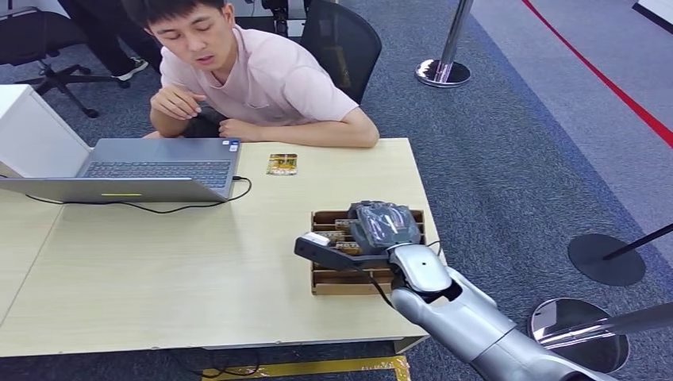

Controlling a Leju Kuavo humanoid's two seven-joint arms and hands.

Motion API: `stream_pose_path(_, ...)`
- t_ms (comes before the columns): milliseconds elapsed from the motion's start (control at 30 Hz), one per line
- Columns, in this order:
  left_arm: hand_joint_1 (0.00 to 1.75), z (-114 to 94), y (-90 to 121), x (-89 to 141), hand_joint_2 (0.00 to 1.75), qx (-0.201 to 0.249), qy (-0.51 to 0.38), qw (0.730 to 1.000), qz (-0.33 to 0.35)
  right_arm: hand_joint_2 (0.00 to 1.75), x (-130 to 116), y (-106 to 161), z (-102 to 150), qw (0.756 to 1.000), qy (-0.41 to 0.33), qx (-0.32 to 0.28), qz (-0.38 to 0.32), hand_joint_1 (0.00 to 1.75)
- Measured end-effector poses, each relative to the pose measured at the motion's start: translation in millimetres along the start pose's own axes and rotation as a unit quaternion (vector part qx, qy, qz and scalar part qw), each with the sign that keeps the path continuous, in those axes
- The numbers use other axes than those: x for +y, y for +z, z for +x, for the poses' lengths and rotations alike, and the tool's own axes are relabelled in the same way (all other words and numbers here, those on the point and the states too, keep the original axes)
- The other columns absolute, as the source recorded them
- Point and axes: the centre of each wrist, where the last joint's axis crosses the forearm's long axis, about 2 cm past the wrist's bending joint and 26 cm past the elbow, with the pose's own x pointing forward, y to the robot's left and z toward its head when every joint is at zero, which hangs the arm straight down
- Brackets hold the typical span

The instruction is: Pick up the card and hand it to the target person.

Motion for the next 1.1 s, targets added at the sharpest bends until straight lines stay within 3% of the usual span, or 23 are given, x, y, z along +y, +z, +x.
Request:
stream_pose_path(333,0.00,-0.2,0.1,-0.2,0.00,-0.013,0.000,1.000,0.002,1.75,1.5,1.0,0.6,1.000,-0.003,-0.004,0.009,1.12)
stream_pose_path(667,0.00,-0.2,0.1,-0.2,0.00,-0.014,0.001,1.000,0.003,1.75,-0.5,-0.9,1.2,1.000,-0.017,-0.009,0.013,1.24)
stream_pose_path(733,0.00,-0.2,0.1,-0.2,0.00,-0.014,0.001,1.000,0.003,1.75,-0.6,-1.1,1.6,1.000,-0.017,-0.009,0.014,1.39)
stream_pose_path(800,0.00,-0.2,0.1,-0.2,0.87,-0.018,0.000,1.000,0.003,1.75,-0.6,-1.1,2.1,1.000,-0.018,-0.010,0.015,1.58)
stream_pose_path(867,0.00,-0.2,0.1,-0.2,1.75,-0.023,-0.001,1.000,0.003,1.75,-0.6,-1.0,2.7,1.000,-0.018,-0.010,0.016,1.64)
stream_pose_path(1100,0.00,-0.2,0.1,-0.2,1.75,-0.034,-0.002,0.999,0.003,1.75,-0.1,-0.2,4.4,1.000,-0.018,-0.012,0.018,1.59)
